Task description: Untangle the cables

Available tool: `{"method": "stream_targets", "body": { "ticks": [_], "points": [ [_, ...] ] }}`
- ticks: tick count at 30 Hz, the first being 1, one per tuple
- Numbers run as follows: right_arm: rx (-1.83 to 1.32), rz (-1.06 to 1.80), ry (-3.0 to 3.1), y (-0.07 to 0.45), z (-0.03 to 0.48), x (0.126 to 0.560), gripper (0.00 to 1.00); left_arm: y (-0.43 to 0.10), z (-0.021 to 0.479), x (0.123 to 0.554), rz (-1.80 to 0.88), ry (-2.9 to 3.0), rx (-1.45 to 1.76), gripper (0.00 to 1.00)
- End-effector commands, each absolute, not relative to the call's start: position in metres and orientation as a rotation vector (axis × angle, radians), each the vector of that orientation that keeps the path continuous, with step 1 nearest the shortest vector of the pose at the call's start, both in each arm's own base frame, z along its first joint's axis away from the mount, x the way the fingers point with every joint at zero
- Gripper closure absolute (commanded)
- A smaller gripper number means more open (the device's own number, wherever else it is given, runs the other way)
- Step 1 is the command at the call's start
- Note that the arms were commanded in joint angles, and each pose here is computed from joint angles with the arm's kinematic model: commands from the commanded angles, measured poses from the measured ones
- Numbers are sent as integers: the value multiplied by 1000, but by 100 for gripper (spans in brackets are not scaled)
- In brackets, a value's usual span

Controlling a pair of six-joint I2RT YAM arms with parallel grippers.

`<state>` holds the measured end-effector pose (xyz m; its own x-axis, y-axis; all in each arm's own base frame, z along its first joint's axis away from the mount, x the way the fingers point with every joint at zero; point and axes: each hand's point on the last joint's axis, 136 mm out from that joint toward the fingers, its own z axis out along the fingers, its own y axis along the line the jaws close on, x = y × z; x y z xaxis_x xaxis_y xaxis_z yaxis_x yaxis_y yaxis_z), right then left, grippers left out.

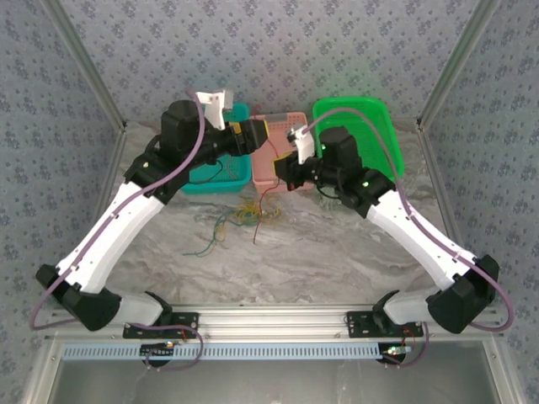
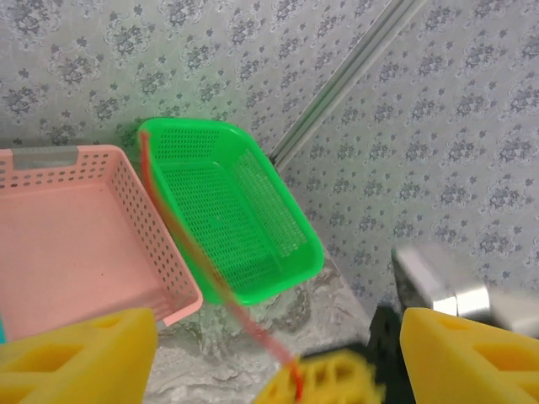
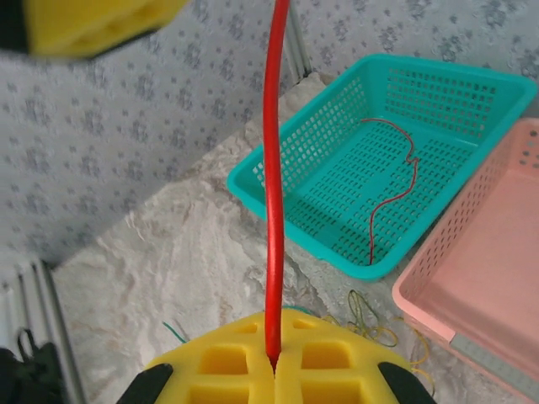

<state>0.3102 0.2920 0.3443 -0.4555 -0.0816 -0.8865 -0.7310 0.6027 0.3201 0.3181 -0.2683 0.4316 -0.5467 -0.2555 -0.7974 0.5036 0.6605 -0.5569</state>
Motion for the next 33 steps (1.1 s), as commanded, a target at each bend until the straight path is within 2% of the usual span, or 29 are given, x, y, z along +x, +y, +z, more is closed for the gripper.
{"method": "stream_targets", "body": {
  "ticks": [1,5,7,9,11,14,19,28,31,33],
  "points": [
    [-543,1070,1926,287,373,307,100,-245,455,302,-975,1805,160,23],
    [-413,1135,1962,272,379,321,100,-232,428,293,-949,1819,135,25],
    [-375,1166,1974,269,381,326,100,-235,413,289,-975,1821,158,32],
    [-339,1195,1997,267,382,330,100,-248,401,285,-1014,1831,220,44],
    [-318,1217,2016,269,382,332,100,-263,389,281,-1018,1850,305,48],
    [-283,1242,2032,270,382,334,100,-284,380,279,-997,1845,413,49],
    [-260,1252,2054,271,379,334,100,-311,366,284,-926,1852,534,44],
    [-232,1280,2077,275,374,328,100,-344,352,284,-876,1850,644,48],
    [-234,1296,2074,277,374,326,100,-344,350,290,-846,1857,629,57],
    [-235,1296,2072,278,374,324,100,-342,349,295,-821,1862,613,68]
  ]
}}
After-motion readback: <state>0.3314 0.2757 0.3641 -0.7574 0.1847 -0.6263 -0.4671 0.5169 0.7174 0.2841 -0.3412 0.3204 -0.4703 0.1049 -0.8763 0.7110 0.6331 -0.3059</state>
